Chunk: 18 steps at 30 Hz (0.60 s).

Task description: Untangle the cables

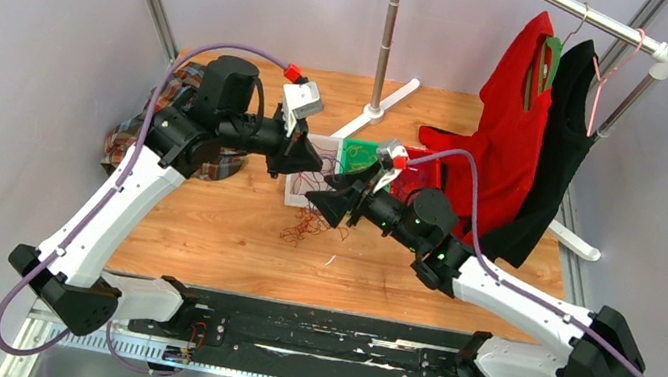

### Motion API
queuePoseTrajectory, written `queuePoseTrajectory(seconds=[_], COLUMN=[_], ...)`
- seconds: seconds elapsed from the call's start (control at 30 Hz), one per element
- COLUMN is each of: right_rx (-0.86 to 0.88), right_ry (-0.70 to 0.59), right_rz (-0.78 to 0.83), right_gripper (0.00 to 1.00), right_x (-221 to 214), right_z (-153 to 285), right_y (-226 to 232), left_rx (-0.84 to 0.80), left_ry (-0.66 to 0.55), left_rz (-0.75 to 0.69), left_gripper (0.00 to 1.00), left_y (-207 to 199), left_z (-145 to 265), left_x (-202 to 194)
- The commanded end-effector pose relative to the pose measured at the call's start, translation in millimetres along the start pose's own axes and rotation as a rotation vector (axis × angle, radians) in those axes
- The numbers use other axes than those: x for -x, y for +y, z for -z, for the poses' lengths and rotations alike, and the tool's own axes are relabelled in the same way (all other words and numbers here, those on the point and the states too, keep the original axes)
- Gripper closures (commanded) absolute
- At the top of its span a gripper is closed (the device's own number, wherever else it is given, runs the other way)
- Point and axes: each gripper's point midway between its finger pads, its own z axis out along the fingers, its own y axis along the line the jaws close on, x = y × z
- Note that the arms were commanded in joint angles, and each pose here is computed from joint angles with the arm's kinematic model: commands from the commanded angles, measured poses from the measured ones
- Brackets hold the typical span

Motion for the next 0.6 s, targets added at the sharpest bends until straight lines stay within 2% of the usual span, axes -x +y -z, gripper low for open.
queuePoseTrajectory(seconds=[0.0,0.2,0.4,0.57], right_rx=[-0.006,-0.063,-0.102,-0.15], right_ry=[-0.029,0.025,0.06,0.108], right_rz=[0.038,0.013,0.004,-0.017], right_gripper=[0.44,0.61,0.72,0.78], right_x=[10.6,-24.6,-49.1,-84.7], right_z=[-19.5,-32.4,-32.7,-22.0], right_y=[-0.7,-22.4,-36.6,-53.2], left_rx=[-0.032,-0.086,-0.144,-0.158], left_ry=[-0.084,-0.128,-0.166,-0.229], left_rz=[-0.031,-0.02,-0.02,-0.054], left_gripper=[0.99,0.99,0.99,0.99], left_y=[-17.4,-34.2,-50.6,-60.0], left_z=[15.3,25.1,35.1,49.2], left_x=[30.4,47.9,62.4,94.8])
